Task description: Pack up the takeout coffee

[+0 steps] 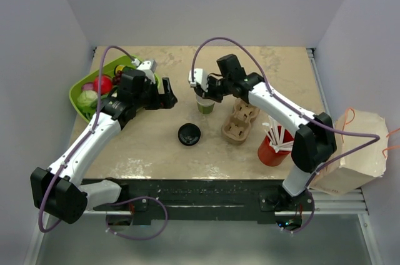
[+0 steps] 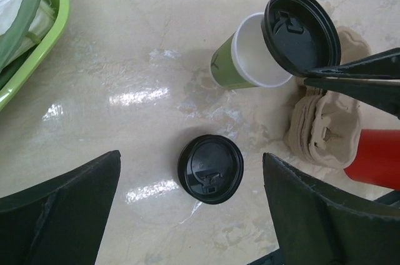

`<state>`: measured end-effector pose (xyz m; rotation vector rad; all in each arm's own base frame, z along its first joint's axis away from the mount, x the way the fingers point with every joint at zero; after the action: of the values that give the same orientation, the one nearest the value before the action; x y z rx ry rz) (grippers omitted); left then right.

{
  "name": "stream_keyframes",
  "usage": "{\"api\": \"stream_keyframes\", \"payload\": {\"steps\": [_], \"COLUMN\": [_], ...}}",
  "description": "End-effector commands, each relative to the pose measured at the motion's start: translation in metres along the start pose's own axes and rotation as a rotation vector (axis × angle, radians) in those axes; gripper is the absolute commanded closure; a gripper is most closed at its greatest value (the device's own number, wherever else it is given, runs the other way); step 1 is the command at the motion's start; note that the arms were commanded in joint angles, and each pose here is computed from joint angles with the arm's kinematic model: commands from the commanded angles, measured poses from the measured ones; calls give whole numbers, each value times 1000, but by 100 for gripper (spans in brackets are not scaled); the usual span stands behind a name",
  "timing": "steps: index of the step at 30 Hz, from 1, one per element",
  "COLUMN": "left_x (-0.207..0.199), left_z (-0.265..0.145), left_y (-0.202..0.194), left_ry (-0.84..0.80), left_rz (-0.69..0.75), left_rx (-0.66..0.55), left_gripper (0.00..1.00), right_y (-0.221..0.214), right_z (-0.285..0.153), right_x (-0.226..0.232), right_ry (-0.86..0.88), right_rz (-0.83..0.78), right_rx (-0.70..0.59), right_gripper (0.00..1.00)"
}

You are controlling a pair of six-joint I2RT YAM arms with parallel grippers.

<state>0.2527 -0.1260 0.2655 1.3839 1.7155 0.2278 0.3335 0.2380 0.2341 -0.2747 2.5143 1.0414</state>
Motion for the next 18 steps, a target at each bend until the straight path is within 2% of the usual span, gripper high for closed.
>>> {"api": "stream_keyframes", "payload": {"steps": [1,4,8,9,10,11,12,13,14,15,16,18], "left_x": [-15,-23,-35,-44,-42,-46,-53,-50,-52,-58,-60,-66], "left_z": [-2,-9,-22,-27,-31,-37,-44,-46,-49,-55,-55,-58], "left_y": [12,18,14,22,14,9,13,8,7,11,12,14], "left_ry": [-129,-225,-464,-557,-612,-718,-796,-828,-873,-913,-933,-989], "left_rz": [38,73,207,256,301,392,456,489,518,537,543,562], "left_rx": [-69,-123,-192,-286,-307,-315,-393,-412,-427,-478,-478,-479], "left_gripper": [0,0,0,0,0,0,0,0,0,0,0,0], "right_y": [42,59,82,80,81,85,84,89,100,100,109,120], "right_z": [-32,-50,-82,-93,-101,-110,-119,-124,-136,-137,-145,-160], "right_x": [-10,-7,-3,-9,-8,-12,-12,-9,-11,-5,-1,1], "right_ry": [-105,-131,-60,-51,-6,4,62,106,102,135,188,208], "right_rz": [99,240,417,476,600,622,648,691,637,662,700,677], "right_rx": [-164,-242,-446,-480,-512,-561,-604,-634,-704,-726,-766,-820], "right_gripper": [100,100,100,100,100,100,100,100,100,100,100,100]}}
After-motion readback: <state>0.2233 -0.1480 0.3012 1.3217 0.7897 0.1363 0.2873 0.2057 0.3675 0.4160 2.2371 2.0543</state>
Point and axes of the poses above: each gripper's point midway between its finger pads, its own z axis out along the fingers, its own x axis along the line the jaws close on, y = z × x, the point moved 9 cm from there along -z, back along the fingers, and after that the axes turned 13 degrees about -z, right-handed, at the moved point
